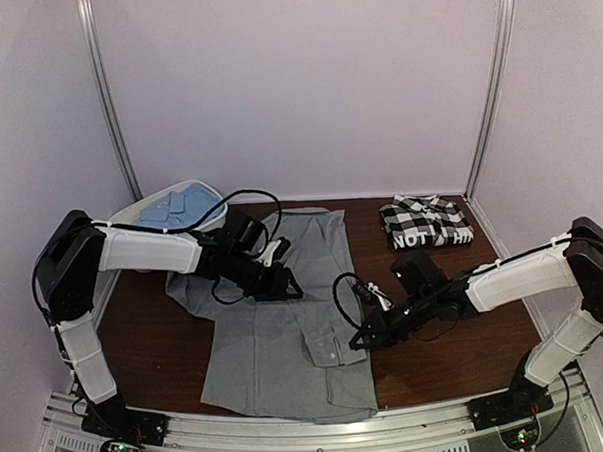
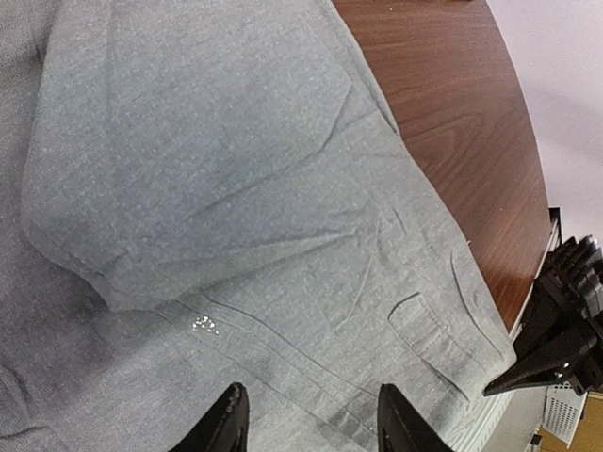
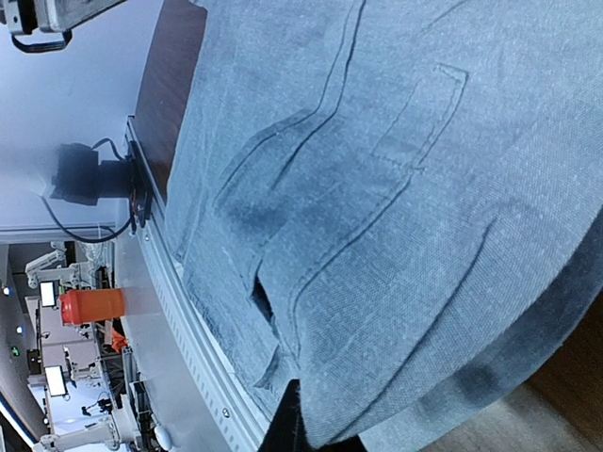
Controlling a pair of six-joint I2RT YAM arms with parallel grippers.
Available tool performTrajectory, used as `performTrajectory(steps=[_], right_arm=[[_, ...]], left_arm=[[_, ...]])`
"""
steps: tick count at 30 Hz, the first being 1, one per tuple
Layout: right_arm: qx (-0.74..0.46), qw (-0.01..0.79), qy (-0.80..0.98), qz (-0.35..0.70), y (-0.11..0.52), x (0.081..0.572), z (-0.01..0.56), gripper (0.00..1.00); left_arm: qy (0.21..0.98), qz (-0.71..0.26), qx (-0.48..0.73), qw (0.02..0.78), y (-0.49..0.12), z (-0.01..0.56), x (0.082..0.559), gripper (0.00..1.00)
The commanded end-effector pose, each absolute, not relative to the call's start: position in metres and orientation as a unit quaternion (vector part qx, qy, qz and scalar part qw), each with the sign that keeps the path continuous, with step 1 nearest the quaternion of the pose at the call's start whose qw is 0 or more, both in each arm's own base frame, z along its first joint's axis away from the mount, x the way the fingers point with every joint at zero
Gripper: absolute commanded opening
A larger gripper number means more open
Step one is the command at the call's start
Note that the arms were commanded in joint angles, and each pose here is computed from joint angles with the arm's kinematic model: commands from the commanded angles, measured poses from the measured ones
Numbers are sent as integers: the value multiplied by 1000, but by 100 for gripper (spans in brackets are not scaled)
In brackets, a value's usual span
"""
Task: Fold and stack the long sleeve shirts
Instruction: Pick up the sleeve from the 1/3-folded shirt, then place the sleeve of the 1/3-folded shirt.
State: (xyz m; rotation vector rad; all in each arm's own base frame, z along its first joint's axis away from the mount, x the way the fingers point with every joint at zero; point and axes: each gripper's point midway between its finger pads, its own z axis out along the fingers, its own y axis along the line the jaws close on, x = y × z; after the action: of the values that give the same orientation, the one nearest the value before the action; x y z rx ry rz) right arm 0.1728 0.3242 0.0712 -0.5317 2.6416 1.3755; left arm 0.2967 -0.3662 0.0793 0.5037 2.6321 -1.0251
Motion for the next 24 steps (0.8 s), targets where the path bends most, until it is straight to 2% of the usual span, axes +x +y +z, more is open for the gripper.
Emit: performTrajectory(steps=[1, 6, 11, 16, 20, 24], right_arm=[[-174, 42, 904, 389, 311, 184, 54, 8], [-163, 43, 918, 358, 303, 187, 41, 11], [-165, 49, 917, 359, 308, 188, 45, 23], [-169, 41, 910, 377, 316, 175, 49, 41], [-160, 36, 909, 384, 316, 170, 46, 42], [-157, 28, 907, 389, 317, 165, 44, 35]], left_arm=[[900, -363, 183, 159, -365, 93, 301, 47], [900, -364, 182, 158, -365, 92, 301, 47], [898, -367, 187, 152, -365, 90, 298, 48], [899, -369, 186, 144, -363, 87, 293, 48], [899, -374, 183, 138, -361, 84, 288, 47], [896, -381, 186, 133, -360, 88, 280, 47]])
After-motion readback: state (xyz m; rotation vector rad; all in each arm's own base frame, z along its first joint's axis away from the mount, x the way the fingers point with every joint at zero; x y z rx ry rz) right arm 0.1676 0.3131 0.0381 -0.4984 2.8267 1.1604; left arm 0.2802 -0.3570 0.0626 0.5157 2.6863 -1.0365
